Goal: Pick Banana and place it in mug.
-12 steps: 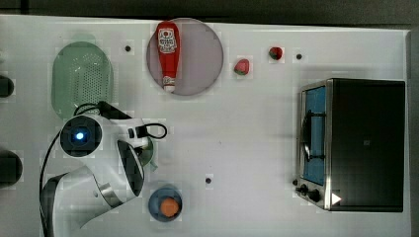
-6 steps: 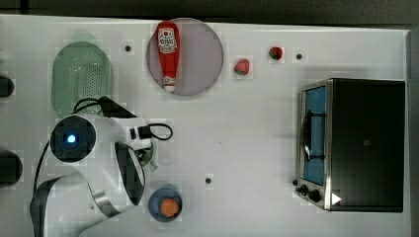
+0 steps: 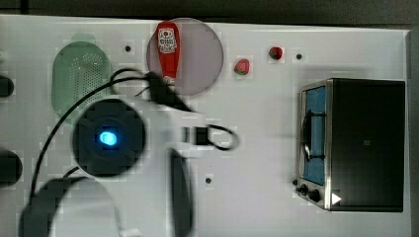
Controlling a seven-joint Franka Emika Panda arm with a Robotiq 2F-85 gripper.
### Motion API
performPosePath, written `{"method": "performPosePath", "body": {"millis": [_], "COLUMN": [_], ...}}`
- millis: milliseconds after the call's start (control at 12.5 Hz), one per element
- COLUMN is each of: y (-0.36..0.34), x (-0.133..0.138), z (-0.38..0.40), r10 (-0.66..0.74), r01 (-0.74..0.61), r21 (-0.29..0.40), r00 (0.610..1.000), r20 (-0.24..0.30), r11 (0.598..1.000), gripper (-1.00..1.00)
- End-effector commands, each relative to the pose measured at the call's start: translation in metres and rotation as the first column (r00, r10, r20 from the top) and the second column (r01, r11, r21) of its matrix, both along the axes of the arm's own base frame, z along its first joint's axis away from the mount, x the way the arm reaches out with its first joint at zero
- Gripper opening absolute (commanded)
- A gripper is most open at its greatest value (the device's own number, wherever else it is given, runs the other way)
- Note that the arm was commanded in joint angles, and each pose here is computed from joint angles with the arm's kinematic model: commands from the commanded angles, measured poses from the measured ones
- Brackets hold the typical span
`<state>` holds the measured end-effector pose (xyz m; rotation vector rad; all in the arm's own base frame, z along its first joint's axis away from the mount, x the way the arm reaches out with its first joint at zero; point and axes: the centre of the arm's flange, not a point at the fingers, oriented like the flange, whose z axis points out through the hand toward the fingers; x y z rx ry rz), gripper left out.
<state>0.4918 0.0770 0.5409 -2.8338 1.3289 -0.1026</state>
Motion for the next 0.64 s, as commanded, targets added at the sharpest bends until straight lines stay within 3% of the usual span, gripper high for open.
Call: {"method": "performPosePath", "body": {"millis": [80,160,320,640], "y": [-0.059,-0.073,-0.099,-0.119], "x": [-0.001,-0.004,-0.004,-0.007], "z": [0.030,0.036,0.052,0.048], "r10": [-0.037,-0.043,-0.075,-0.021], "r01": [0.038,0.045,0.077,0.023], "r21": [0.020,0.025,0.028,0.013], "r00": [0.998,0.996,0.995,0.996], "r20": [-0.048,-0.077,-0.059,-0.092], "r11": [0.999,0.999,0.997,1.000], "gripper": [1.00,1.00,1.00,1.00]}}
